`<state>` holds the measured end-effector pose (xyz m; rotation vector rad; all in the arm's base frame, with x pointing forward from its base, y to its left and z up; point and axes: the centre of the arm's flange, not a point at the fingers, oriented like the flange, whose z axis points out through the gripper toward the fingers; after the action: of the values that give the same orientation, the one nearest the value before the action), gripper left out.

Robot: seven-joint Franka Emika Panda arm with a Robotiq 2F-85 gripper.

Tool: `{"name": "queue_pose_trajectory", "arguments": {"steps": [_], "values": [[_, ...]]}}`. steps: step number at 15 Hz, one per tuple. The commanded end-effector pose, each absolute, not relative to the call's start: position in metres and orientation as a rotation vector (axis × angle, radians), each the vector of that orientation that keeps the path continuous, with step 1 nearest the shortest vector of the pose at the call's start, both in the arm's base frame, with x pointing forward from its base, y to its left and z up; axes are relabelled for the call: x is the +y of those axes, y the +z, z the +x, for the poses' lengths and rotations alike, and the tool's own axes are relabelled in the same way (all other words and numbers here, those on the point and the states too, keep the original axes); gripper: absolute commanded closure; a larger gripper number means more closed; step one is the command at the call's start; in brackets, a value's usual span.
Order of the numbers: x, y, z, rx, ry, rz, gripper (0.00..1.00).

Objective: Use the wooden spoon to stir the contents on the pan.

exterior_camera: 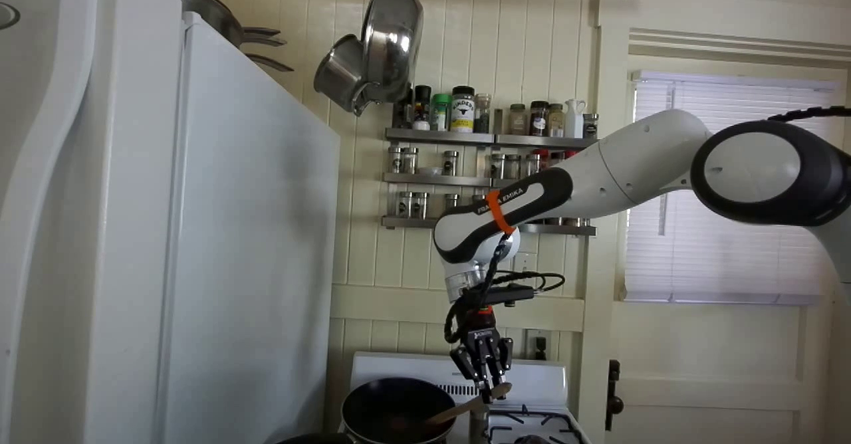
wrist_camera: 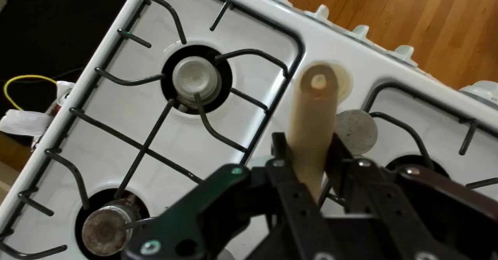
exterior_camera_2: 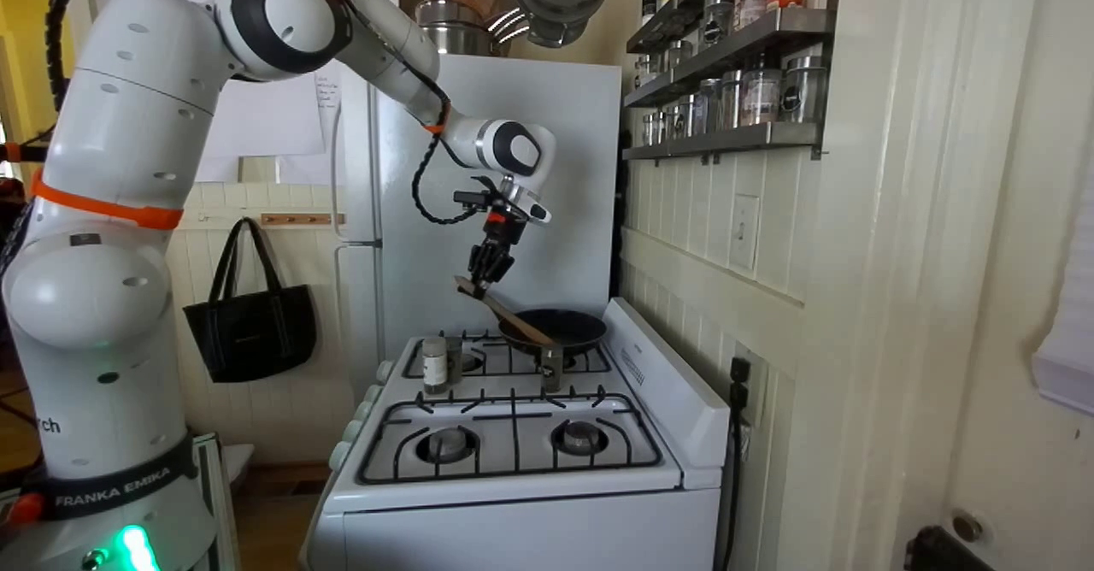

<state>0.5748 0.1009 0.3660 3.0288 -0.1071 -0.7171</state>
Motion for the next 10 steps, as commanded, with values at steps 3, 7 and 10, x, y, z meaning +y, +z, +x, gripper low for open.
{"name": "queue_pose_trajectory", "arguments": {"steps": [3, 7, 10], "values": [[0.114, 0.348, 0.585, -0.145, -0.549, 2.981, 0.93], [0.132, 0.332, 0.597, -0.13, -0.471, 3.012, 0.93], [0.14, 0.322, 0.605, -0.116, -0.419, 3.039, 0.93]]}}
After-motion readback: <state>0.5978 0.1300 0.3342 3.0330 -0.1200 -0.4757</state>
